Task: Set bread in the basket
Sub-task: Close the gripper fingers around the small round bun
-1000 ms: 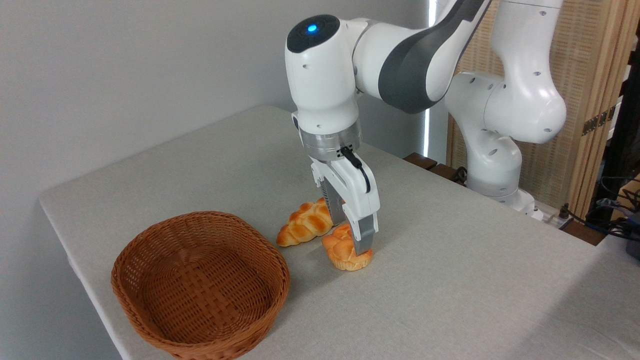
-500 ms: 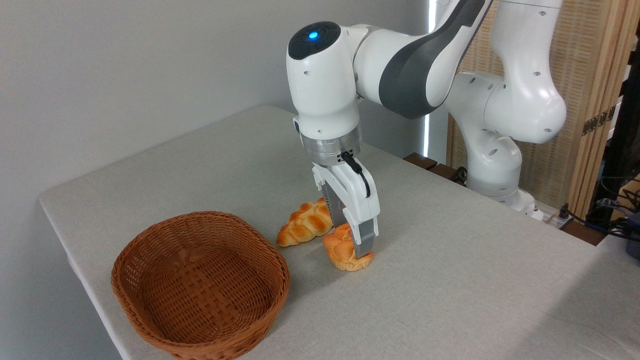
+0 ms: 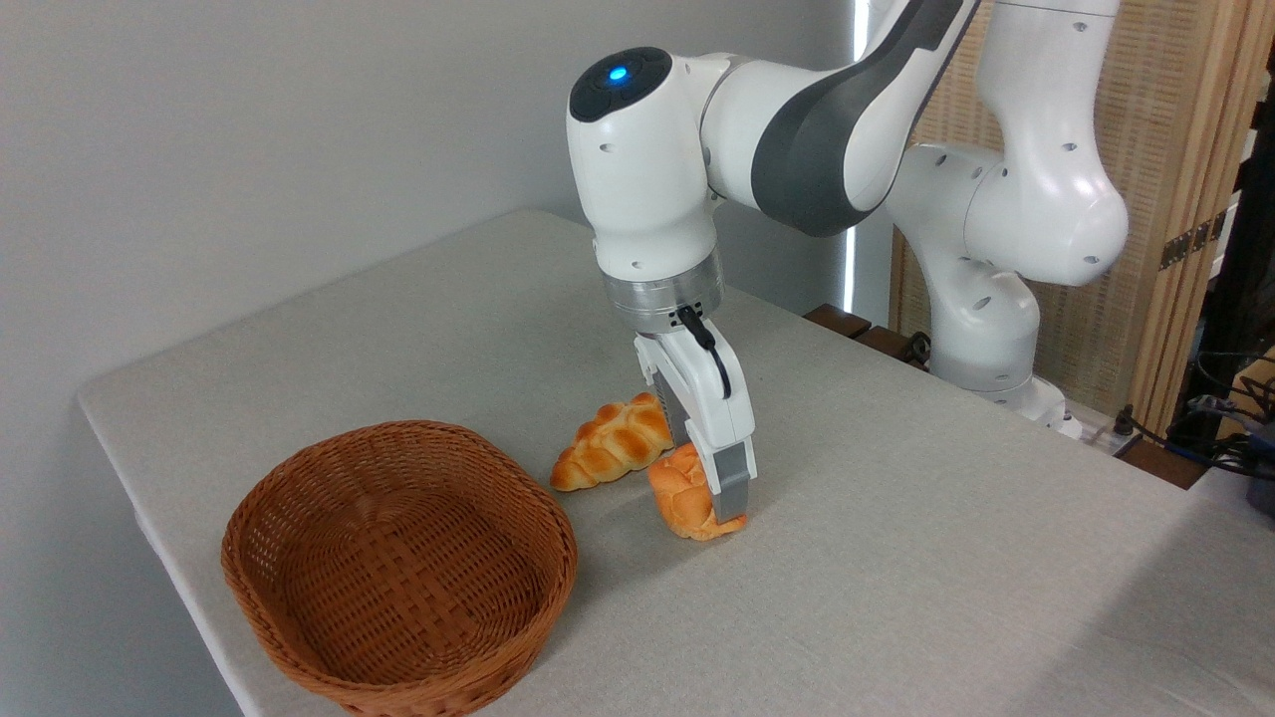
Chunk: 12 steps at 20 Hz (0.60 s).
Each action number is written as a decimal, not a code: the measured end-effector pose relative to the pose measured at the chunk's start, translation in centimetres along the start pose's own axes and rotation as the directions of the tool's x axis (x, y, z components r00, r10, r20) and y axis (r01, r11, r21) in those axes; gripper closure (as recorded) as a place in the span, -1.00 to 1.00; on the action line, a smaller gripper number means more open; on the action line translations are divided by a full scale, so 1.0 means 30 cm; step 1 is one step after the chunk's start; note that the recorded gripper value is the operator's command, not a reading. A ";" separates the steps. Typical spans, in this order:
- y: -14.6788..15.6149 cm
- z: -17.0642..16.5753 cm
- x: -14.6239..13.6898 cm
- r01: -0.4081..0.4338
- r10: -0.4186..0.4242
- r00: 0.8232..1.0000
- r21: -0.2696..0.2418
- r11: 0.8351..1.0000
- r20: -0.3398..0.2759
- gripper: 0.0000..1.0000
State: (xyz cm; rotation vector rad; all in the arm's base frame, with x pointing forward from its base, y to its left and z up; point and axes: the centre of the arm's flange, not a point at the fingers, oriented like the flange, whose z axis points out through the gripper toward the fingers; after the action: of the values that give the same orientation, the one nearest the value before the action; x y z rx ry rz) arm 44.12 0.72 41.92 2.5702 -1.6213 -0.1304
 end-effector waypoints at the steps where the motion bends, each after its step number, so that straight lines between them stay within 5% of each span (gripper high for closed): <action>1: 0.000 0.000 0.000 0.000 0.000 1.000 0.000 1.000 0.000 -0.73; 4: 0.000 0.000 0.000 0.000 0.000 1.000 0.000 1.000 0.000 -0.04; 12: 0.000 0.000 -0.001 0.000 0.000 1.000 0.000 1.000 0.000 0.00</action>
State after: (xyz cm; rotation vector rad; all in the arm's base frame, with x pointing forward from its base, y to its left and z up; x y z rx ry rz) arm 44.12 0.75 41.92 2.5703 -1.6210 -0.1303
